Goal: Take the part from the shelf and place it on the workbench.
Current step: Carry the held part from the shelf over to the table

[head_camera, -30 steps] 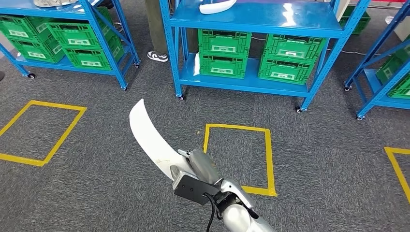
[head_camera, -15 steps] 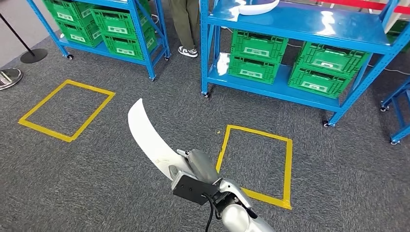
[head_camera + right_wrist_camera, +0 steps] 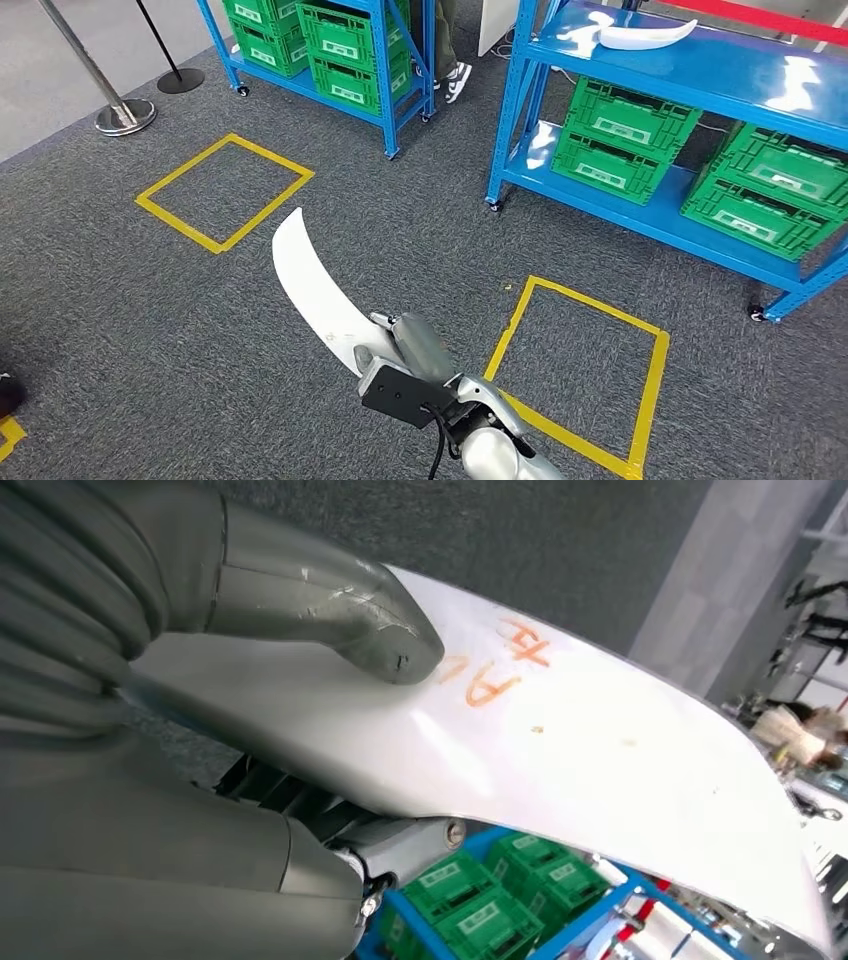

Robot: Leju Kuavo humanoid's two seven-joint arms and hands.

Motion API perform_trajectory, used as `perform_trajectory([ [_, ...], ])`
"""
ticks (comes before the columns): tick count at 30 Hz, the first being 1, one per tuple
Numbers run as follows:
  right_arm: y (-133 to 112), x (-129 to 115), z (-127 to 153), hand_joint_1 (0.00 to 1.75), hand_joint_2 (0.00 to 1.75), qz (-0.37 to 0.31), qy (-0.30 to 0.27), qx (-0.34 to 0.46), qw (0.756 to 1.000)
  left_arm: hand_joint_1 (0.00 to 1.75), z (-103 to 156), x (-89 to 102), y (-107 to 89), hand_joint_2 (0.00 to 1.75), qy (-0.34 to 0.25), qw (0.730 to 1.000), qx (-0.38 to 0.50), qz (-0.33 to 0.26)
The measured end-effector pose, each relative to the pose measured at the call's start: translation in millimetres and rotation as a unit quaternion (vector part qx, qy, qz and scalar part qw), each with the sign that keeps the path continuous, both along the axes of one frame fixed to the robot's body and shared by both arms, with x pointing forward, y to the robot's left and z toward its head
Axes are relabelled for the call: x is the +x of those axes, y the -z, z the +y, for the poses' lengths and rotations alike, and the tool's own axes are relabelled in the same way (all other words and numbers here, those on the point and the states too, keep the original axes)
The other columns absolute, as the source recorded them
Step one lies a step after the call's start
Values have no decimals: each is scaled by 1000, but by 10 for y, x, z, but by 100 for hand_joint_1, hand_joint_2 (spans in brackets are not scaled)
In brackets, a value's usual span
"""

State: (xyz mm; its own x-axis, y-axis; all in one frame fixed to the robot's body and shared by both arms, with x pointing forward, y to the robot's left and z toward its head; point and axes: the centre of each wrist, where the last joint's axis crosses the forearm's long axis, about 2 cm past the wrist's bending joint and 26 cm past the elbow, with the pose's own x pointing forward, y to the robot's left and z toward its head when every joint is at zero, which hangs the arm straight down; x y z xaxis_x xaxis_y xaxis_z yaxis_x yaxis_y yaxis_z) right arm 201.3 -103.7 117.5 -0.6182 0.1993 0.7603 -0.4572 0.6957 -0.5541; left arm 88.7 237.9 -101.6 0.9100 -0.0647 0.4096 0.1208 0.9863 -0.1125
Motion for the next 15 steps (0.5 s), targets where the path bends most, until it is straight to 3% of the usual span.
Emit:
perform_trajectory([
  [15,-48,63,32,175,175,-4,-8,9,1000,0,31,47,-6,175,1,1000,4,6],
])
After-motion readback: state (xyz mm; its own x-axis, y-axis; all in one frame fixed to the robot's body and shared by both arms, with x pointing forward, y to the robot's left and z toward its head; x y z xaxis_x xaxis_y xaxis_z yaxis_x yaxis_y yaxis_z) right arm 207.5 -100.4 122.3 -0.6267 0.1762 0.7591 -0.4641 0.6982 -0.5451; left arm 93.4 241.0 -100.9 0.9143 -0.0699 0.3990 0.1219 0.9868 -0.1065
